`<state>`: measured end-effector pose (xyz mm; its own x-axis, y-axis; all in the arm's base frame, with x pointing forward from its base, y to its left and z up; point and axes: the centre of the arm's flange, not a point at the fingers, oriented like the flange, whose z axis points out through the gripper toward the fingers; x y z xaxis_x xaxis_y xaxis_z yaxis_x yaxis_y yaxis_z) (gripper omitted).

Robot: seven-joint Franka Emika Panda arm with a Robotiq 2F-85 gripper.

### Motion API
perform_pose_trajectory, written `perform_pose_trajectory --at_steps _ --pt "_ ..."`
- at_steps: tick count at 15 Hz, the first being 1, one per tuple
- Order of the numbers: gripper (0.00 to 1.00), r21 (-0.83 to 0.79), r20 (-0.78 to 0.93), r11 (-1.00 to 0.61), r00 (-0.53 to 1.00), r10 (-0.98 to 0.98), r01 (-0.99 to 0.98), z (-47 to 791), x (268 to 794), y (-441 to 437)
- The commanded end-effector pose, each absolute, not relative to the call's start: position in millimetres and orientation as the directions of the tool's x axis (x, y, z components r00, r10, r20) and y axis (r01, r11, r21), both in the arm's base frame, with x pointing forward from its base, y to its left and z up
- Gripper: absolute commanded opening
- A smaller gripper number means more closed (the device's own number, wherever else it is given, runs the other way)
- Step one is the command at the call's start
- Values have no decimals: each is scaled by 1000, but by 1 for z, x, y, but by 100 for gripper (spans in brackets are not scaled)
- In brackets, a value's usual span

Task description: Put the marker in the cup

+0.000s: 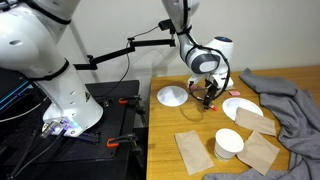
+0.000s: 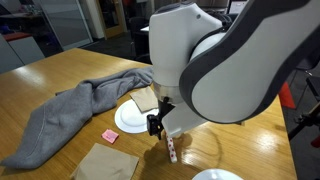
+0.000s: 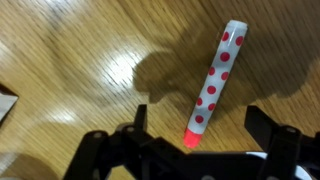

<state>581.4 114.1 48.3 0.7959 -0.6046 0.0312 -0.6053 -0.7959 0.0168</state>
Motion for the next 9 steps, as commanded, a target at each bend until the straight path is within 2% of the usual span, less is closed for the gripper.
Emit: perform_pose_trajectory --at_steps 1,9 --pt "74 19 40 -803 803 -594 -595 40 591 117" --pt "12 20 45 -805 804 -592 -594 37 594 117"
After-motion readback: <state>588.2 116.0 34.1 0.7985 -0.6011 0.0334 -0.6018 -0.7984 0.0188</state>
